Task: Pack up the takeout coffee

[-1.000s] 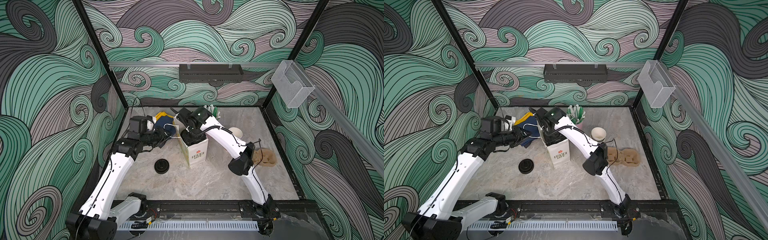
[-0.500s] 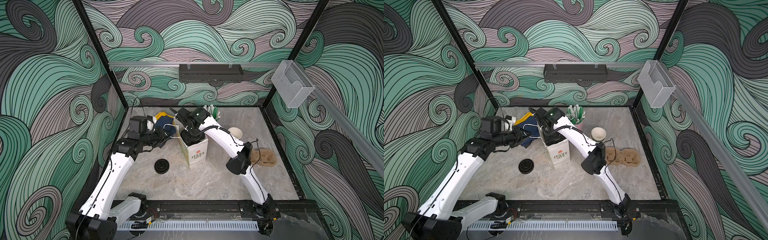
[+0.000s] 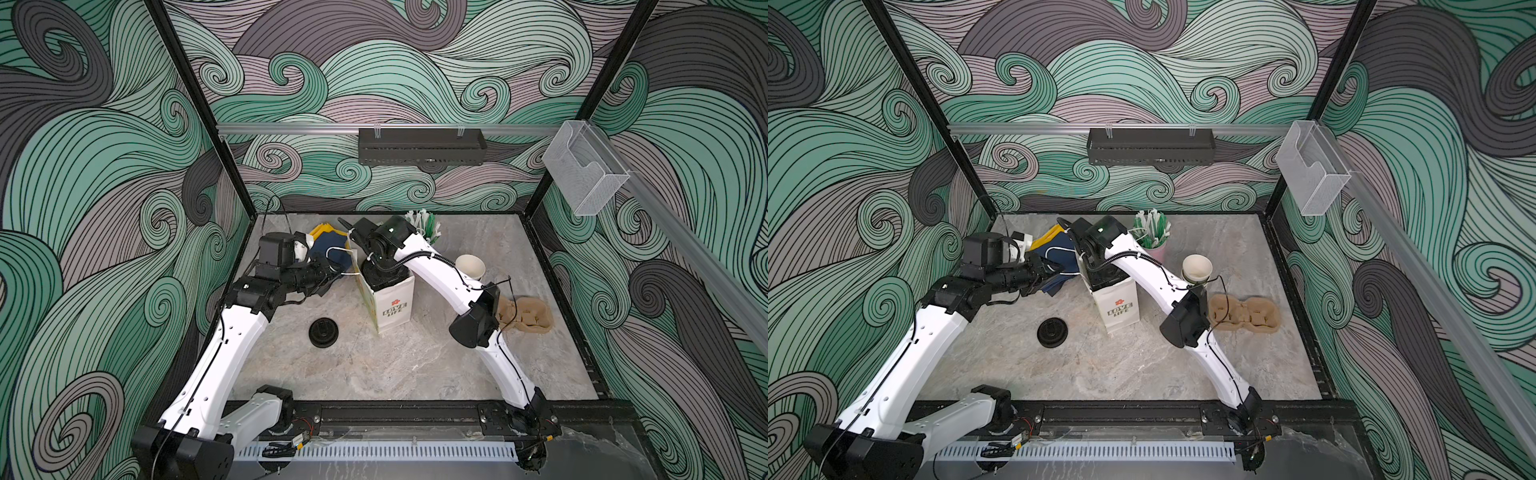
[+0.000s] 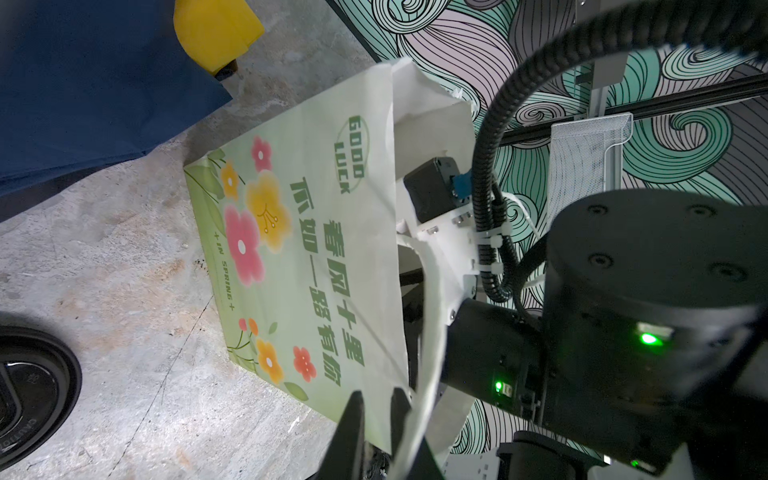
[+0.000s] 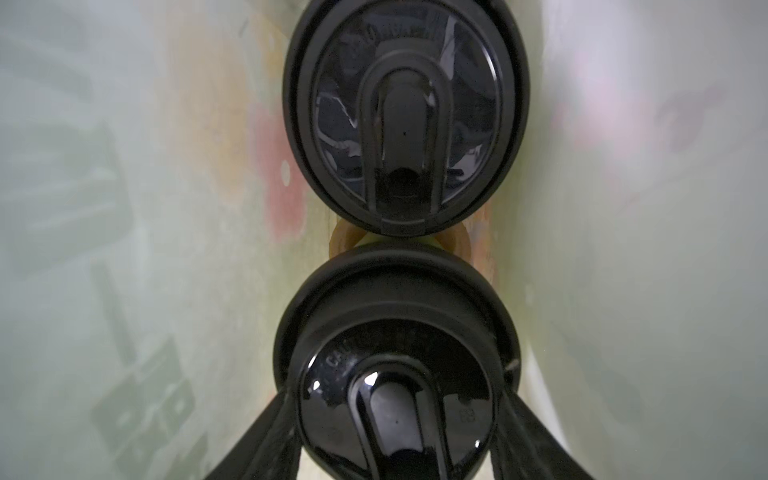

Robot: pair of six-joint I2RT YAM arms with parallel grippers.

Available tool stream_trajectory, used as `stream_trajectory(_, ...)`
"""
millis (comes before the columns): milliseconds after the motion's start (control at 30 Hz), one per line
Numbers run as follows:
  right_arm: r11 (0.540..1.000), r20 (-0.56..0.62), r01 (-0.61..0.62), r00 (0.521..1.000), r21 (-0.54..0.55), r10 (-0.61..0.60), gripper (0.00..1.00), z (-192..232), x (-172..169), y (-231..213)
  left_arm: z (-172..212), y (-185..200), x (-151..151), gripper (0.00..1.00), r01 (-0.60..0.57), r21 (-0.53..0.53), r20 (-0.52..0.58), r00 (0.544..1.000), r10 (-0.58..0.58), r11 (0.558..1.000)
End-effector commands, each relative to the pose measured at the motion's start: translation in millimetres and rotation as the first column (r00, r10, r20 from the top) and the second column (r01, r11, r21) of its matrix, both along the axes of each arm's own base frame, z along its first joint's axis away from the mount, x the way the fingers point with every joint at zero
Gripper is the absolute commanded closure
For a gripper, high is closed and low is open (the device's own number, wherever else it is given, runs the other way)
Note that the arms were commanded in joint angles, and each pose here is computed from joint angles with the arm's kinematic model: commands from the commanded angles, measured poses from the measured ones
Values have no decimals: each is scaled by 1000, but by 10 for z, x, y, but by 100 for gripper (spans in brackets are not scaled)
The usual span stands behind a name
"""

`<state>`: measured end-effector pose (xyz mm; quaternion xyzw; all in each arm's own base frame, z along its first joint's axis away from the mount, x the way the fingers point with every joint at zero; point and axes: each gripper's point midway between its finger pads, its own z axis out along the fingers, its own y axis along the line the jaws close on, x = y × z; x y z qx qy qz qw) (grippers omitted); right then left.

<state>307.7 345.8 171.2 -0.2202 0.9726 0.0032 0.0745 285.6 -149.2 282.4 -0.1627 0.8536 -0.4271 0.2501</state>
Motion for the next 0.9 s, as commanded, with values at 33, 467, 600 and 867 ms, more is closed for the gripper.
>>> stream_trajectory(33, 992, -71, 25, 997, -126, -34, 39, 57, -208, -354, 4, -3, 6, 83, 16, 2, 9, 1000, -16, 1000)
stream_trajectory(467, 988, -69, 43, 996, -148, -53, 39, 193, -321, -523, 1, -22, 23, 84, 21, -5, 7, 1000, -21, 1000)
stream_trajectory(600, 987, -62, 40, 997, -155, -50, 39, 98, -240, -457, 6, -18, 13, 84, 20, -4, 8, 1000, -20, 1000)
stream_trajectory(867, 984, -60, 38, 997, -176, -50, 39, -29, -165, -422, 7, -10, -3, 84, 18, -2, 8, 1000, -18, 1000)
